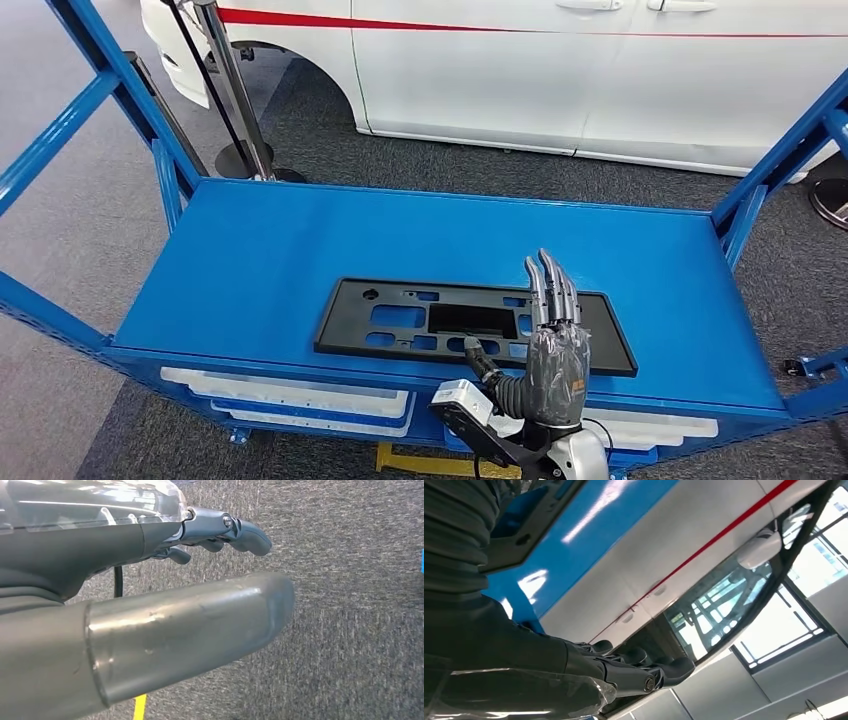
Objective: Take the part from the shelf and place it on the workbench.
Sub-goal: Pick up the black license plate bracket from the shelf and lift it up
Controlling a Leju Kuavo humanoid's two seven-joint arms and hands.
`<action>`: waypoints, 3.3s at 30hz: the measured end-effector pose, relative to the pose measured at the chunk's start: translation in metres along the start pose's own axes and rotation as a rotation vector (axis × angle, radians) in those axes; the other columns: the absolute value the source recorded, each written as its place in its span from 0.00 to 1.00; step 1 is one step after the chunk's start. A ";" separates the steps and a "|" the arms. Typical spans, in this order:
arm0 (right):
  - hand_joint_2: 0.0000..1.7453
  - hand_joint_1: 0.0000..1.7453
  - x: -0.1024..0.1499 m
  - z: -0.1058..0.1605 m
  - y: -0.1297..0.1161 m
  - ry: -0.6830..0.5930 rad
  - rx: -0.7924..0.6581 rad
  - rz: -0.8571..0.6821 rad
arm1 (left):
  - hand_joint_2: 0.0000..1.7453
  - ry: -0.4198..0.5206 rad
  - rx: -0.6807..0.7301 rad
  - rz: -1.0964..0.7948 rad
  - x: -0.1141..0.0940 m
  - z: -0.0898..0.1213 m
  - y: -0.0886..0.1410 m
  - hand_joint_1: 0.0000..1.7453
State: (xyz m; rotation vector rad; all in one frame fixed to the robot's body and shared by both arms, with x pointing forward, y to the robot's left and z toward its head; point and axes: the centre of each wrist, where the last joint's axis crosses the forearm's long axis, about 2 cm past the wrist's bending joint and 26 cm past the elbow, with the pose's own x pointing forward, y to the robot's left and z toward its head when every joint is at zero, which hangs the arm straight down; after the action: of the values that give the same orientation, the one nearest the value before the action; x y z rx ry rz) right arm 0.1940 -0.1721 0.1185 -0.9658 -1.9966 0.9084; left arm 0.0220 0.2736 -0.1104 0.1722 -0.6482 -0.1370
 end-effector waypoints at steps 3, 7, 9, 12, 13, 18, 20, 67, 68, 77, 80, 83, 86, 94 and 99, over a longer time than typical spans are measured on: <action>1.00 0.00 0.000 0.013 0.004 0.027 0.043 0.004 | 0.00 0.002 0.002 0.004 0.000 0.000 0.000 0.00; 1.00 0.00 0.002 0.033 0.011 0.056 0.105 0.014 | 0.00 0.002 -0.001 0.009 0.000 0.000 -0.001 0.00; 1.00 0.00 0.002 0.044 0.014 0.060 0.135 0.017 | 0.00 0.005 0.001 0.011 0.000 0.001 -0.001 0.00; 1.00 0.00 0.002 0.054 0.017 0.068 0.164 0.020 | 0.00 0.010 0.005 0.017 -0.002 0.002 -0.001 0.00; 1.00 0.00 0.003 0.056 0.018 0.070 0.169 0.020 | 0.00 0.010 0.005 0.019 -0.002 0.002 0.000 0.00; 1.00 0.00 0.002 0.061 0.018 0.073 0.182 0.024 | 0.00 0.007 0.007 0.020 -0.001 0.001 0.001 0.00; 1.00 0.00 0.001 0.062 0.018 0.072 0.186 0.026 | 0.00 0.009 0.005 0.022 -0.001 0.002 -0.001 0.00; 1.00 0.00 -0.025 0.054 0.056 0.031 0.298 0.162 | 0.00 0.003 0.012 -0.028 0.004 -0.002 0.001 0.00; 1.00 0.00 -0.025 0.049 0.056 0.028 0.296 0.168 | 0.00 0.002 0.010 -0.029 0.004 -0.003 0.001 0.00; 1.00 0.00 -0.026 0.034 0.060 0.055 0.287 0.175 | 0.00 0.003 0.008 -0.036 0.003 -0.004 0.005 0.00; 1.00 0.00 -0.026 0.033 0.060 0.058 0.285 0.175 | 0.00 0.004 0.006 -0.037 0.003 -0.004 0.005 0.00; 1.00 0.00 -0.027 0.032 0.060 0.061 0.283 0.177 | 0.00 0.003 0.004 -0.037 0.003 -0.004 0.005 0.00; 1.00 0.00 -0.028 0.033 0.061 0.065 0.289 0.179 | 0.00 0.002 0.001 -0.040 0.003 -0.004 0.005 0.00; 1.00 0.00 -0.030 0.032 0.061 0.070 0.290 0.183 | 0.00 -0.001 -0.006 -0.042 0.004 -0.004 0.003 0.00; 1.00 0.00 -0.029 0.030 0.061 0.066 0.287 0.184 | 0.00 -0.002 -0.007 -0.044 0.004 -0.004 0.004 0.00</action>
State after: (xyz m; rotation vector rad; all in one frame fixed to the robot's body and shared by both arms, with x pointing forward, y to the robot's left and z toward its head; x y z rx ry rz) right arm 0.2022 -0.1759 0.0450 -1.0100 -1.6850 1.2102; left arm 0.0283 0.2769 -0.1107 0.1793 -0.6464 -0.1822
